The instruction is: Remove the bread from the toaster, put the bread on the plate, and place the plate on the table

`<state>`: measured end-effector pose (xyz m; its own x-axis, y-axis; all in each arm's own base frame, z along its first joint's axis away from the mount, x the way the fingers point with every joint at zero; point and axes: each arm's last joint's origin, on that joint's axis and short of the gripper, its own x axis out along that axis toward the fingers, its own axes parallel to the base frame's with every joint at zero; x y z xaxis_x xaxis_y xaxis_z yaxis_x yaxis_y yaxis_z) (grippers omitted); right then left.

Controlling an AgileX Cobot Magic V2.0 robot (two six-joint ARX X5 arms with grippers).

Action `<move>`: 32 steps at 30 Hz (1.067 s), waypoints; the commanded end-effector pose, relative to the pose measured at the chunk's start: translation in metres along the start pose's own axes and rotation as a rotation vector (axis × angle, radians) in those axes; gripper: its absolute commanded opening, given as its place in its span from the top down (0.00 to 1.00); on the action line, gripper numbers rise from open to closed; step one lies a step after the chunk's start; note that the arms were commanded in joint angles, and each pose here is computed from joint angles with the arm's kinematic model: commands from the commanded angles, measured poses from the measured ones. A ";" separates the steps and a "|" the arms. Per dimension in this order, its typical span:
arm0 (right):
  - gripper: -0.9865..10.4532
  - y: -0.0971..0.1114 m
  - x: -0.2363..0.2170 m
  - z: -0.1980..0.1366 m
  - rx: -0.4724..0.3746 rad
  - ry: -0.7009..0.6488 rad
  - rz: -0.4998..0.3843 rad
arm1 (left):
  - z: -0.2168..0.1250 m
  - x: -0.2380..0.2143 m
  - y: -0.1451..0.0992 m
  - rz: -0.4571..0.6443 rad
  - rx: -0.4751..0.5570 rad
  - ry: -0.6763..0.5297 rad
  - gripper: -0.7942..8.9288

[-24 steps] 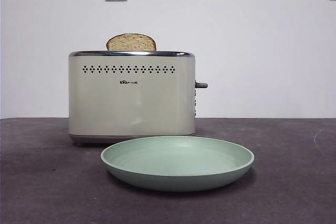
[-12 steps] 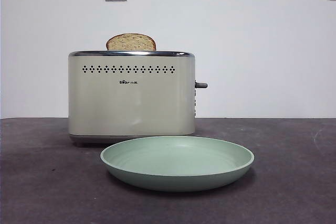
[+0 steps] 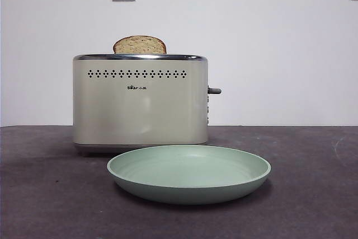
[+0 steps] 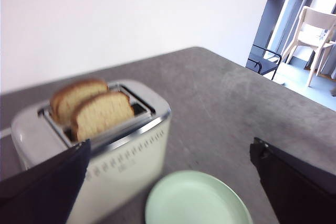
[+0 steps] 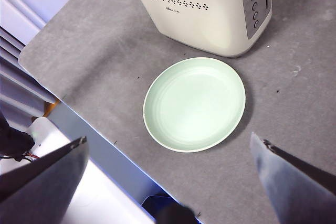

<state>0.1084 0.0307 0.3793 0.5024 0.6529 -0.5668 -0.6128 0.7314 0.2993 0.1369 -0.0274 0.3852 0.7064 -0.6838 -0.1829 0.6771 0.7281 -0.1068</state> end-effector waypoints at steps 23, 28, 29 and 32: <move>0.39 -0.004 0.005 0.003 0.007 0.013 0.004 | -0.028 0.176 0.088 -0.012 0.270 0.044 0.30; 0.39 -0.004 0.005 0.003 0.008 0.013 0.005 | -0.034 0.195 0.097 -0.019 0.268 0.075 0.30; 0.39 -0.004 0.005 0.003 0.010 0.013 0.004 | -0.035 0.198 0.099 -0.021 0.264 0.081 0.30; 0.39 -0.004 0.005 0.003 0.010 0.013 0.004 | -0.039 0.208 0.103 -0.027 0.257 0.096 0.30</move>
<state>0.1141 0.0314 0.3774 0.4905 0.6514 -0.5788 -0.6058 0.7324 0.3109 0.3427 -0.0905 0.3004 0.6754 -0.6840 -0.2755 0.7306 0.6714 0.1243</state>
